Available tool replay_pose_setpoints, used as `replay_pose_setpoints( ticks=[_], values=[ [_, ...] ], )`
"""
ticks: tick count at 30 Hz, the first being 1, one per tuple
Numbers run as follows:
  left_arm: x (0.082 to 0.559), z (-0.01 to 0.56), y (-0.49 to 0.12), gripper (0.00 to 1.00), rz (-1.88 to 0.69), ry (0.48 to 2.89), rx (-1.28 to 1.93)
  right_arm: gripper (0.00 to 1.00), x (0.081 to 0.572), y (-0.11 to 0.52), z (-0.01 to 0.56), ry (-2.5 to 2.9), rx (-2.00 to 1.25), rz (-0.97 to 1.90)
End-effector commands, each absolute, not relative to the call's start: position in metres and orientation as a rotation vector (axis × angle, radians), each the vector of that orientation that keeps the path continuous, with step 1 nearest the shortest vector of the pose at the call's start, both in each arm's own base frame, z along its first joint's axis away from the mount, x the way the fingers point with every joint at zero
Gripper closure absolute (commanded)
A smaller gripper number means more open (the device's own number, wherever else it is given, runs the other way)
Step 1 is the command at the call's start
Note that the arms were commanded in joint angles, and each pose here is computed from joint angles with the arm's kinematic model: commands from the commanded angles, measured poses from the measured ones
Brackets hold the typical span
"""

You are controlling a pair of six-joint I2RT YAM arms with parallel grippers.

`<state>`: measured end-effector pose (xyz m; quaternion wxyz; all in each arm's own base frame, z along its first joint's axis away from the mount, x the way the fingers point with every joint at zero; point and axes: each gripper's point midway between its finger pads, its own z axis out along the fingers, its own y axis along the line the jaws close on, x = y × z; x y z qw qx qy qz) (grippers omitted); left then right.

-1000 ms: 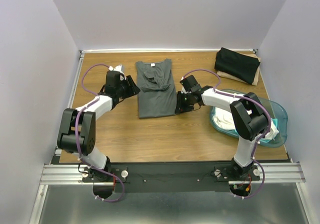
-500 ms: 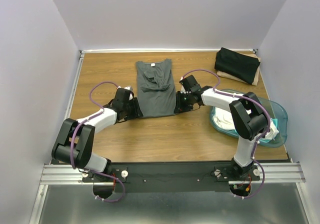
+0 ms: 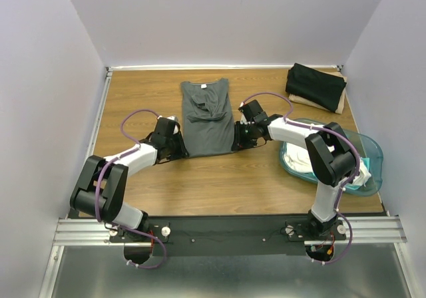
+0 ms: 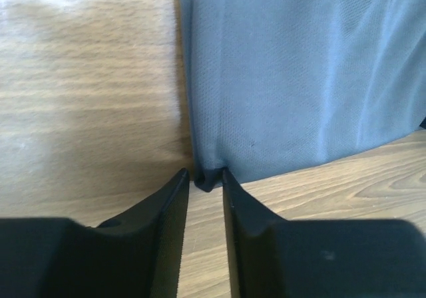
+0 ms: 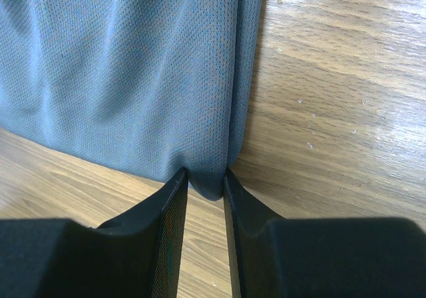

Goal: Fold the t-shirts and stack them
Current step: Fold the tshirt

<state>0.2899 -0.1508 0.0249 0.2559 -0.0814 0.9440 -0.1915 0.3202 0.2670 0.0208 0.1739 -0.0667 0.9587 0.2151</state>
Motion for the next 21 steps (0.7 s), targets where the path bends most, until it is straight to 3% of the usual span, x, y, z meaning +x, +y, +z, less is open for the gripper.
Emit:
replay_pose_setpoints(
  ticks=[1, 4, 6, 8, 10, 21],
  values=[
    [0.275, 0.006, -0.155, 0.69, -0.519, 2.646, -0.168, 0.65, 0.299, 0.252, -0.013, 2.842, -0.19, 0.518],
    [0.271, -0.002, -0.157, 0.78, -0.53, 2.667, -0.151, 0.7, 0.3, 0.252, -0.012, 2.839, -0.19, 0.52],
    [0.269, -0.005, -0.158, 0.9, -0.54, 2.677, -0.14, 0.77, 0.3, 0.253, -0.011, 2.836, -0.193, 0.523],
    [0.27, -0.001, -0.16, 1.0, -0.55, 2.665, -0.132, 0.91, 0.3, 0.253, -0.01, 2.834, -0.195, 0.524],
    [0.272, 0.005, -0.16, 1.0, -0.553, 2.653, -0.13, 1.0, 0.301, 0.254, -0.003, 2.818, -0.194, 0.534],
    [0.289, 0.12, -0.147, 1.0, -0.532, 2.404, -0.22, 1.0, 0.31, 0.249, 0.083, 2.631, -0.133, 0.569]
  ],
)
